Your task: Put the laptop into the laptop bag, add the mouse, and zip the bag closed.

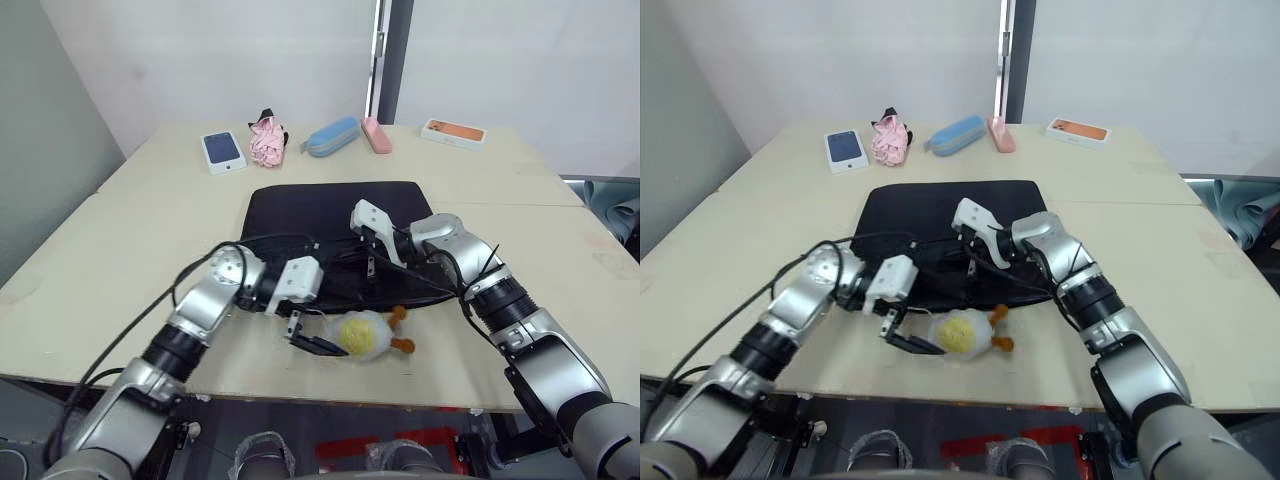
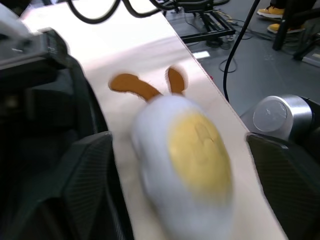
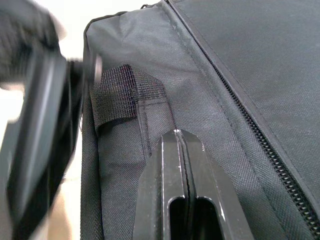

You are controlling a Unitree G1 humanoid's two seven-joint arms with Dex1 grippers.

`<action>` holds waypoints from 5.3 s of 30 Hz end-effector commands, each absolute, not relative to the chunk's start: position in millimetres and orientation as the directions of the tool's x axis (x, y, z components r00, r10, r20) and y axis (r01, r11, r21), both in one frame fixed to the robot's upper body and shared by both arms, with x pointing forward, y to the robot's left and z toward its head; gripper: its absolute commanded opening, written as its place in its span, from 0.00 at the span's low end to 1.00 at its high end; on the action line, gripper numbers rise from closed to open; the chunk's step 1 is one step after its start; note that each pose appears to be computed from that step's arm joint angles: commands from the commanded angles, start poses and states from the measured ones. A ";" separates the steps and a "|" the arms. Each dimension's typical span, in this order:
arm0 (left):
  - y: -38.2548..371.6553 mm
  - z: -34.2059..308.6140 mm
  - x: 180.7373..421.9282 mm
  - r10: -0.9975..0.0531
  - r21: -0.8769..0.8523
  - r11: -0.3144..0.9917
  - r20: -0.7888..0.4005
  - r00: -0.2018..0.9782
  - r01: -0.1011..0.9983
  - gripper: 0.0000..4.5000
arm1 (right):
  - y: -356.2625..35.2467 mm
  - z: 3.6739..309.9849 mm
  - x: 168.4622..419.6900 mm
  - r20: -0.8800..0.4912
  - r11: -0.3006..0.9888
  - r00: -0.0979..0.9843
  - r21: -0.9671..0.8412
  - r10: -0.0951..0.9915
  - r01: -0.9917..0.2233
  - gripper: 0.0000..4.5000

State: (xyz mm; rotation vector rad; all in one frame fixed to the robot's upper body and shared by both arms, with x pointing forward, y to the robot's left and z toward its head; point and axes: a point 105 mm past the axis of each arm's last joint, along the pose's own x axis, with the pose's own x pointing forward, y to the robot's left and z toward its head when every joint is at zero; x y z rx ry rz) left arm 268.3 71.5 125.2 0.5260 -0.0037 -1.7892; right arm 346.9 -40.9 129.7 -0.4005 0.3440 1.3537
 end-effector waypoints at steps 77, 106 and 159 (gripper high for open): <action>90.6 118.3 348.9 -0.961 0.136 -0.105 -0.268 -0.065 0.985 0.00 | -101.1 149.7 233.2 -0.481 0.434 0.358 0.054 0.800 -0.899 0.99; 109.8 73.2 331.7 -0.872 0.147 -0.204 -0.477 -0.111 0.968 0.00 | -113.9 126.7 228.1 -0.583 0.342 0.266 0.021 0.768 -0.940 0.01; 126.3 78.4 326.2 -0.901 0.149 -0.157 -0.427 -0.080 0.976 0.00 | -322.3 161.9 324.2 -0.637 0.775 0.756 -0.397 0.153 -0.492 0.64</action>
